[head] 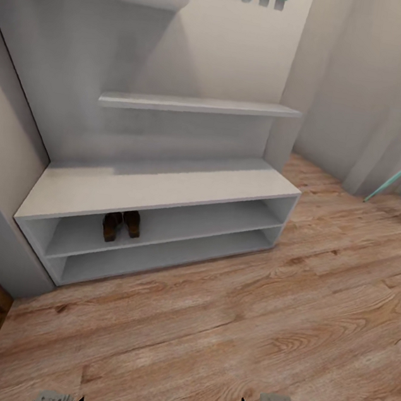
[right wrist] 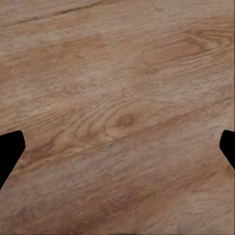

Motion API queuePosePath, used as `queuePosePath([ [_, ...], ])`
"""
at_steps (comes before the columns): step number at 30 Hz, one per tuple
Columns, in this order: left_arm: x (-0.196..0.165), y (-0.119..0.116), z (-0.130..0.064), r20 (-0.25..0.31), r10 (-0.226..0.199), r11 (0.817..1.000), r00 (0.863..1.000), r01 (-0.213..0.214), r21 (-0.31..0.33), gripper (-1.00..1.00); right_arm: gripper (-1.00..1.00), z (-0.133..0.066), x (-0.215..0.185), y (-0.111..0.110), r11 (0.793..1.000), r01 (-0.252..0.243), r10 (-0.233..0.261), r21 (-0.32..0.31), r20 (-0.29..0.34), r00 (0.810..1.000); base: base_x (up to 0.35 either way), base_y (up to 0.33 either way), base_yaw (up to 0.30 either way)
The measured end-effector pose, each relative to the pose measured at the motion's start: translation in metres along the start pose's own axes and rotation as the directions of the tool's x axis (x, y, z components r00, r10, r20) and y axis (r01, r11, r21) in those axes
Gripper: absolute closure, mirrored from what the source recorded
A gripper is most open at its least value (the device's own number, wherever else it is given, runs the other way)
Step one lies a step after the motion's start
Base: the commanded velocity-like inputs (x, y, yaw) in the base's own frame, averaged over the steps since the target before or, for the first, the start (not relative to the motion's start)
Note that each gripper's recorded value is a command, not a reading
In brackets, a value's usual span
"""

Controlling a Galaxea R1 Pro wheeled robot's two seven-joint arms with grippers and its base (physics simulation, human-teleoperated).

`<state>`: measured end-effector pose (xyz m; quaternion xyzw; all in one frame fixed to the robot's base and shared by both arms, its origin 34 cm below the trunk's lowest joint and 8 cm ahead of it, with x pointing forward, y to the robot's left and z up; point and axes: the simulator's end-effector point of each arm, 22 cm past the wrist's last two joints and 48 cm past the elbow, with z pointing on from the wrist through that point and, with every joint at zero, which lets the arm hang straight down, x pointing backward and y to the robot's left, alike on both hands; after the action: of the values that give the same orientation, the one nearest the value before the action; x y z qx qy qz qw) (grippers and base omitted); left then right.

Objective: Pick up the two gym shoes and the two sandals from the corridor floor and place them onto the hallstand (shoe rack) in the corridor, making sure they are on the rack and not on the floor. Arrange them so the two gym shoes are next to each other and the two sandals are next to each other.

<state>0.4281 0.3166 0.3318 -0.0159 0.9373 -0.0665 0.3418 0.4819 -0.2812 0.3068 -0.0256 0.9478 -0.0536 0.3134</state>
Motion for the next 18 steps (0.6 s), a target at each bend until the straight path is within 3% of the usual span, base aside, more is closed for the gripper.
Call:
queuePosePath([
  [5, -0.004, -0.002, -0.007, -0.008, -0.004, 1.000, 1.000, 0.004, -0.001, -1.00, -1.00, -0.008, -0.005, 0.009, 0.998, 0.000, 0.000, -0.058, -0.004, 1.000, 0.000, 0.000, 0.000],
  [14, -0.018, -0.003, -0.020, -0.008, -0.010, 1.000, 1.000, 0.010, -0.006, -1.00, -1.00, -0.021, -0.018, 0.009, 0.998, -0.007, 0.007, -0.069, -0.006, 1.000, 0.000, 0.000, -0.008],
  [18, -0.024, -0.002, -0.025, -0.009, -0.008, 1.000, 1.000, 0.008, -0.007, -1.00, -1.00, -0.027, -0.024, 0.008, 0.998, -0.009, 0.008, -0.069, -0.006, 1.000, 0.000, 0.000, -0.213],
])
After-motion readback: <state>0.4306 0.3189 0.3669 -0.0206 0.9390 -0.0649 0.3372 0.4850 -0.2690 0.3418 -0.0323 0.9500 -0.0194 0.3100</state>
